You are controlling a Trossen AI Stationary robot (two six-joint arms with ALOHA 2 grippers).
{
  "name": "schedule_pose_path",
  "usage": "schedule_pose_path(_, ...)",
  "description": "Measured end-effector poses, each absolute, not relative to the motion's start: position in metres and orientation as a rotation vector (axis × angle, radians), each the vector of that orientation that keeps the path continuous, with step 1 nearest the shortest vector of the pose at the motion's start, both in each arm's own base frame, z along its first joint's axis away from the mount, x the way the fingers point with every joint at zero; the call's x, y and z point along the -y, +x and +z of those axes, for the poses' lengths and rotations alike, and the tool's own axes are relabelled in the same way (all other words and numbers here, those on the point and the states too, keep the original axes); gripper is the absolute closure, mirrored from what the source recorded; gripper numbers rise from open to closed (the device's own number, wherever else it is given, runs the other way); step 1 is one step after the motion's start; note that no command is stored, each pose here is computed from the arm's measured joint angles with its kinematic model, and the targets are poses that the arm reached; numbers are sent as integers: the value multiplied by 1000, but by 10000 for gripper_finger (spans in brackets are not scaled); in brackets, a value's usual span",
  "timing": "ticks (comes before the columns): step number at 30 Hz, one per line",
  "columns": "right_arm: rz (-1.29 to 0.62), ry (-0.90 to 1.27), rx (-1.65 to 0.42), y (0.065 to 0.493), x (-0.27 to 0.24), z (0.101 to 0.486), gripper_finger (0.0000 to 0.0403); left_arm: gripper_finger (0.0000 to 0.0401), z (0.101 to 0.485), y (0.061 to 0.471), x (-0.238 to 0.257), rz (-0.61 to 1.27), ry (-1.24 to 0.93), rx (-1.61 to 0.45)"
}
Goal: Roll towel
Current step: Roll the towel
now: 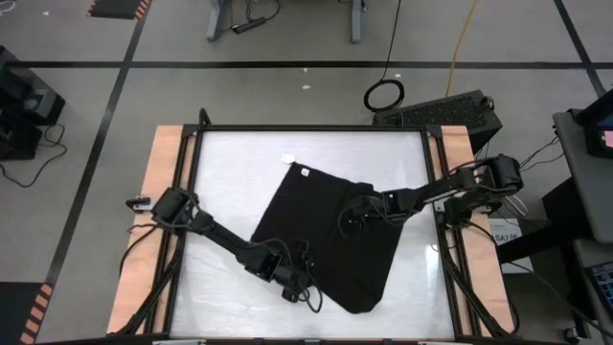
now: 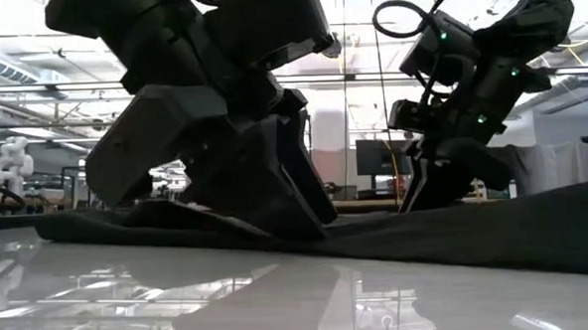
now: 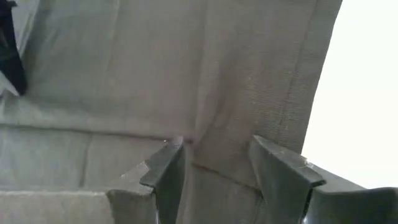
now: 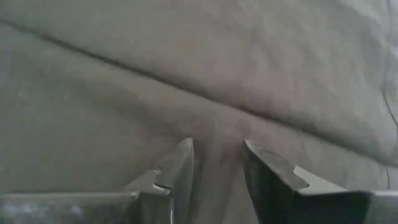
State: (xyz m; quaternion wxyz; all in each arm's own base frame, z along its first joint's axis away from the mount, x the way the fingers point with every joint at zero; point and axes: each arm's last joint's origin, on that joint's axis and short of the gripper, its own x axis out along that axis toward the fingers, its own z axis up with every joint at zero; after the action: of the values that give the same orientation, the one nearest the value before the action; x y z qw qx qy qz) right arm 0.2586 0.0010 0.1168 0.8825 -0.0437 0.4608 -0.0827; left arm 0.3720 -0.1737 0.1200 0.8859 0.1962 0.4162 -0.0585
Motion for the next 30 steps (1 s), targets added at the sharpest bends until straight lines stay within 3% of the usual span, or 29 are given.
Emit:
schedule_pose_path(12, -173, -42, -941, 260, 15, 118, 271, 213, 123, 356, 205, -89, 581, -843)
schedule_pose_path(30, -276, 54, -959, 256, 32, 116, 271, 212, 129, 341, 234, -96, 599, -794)
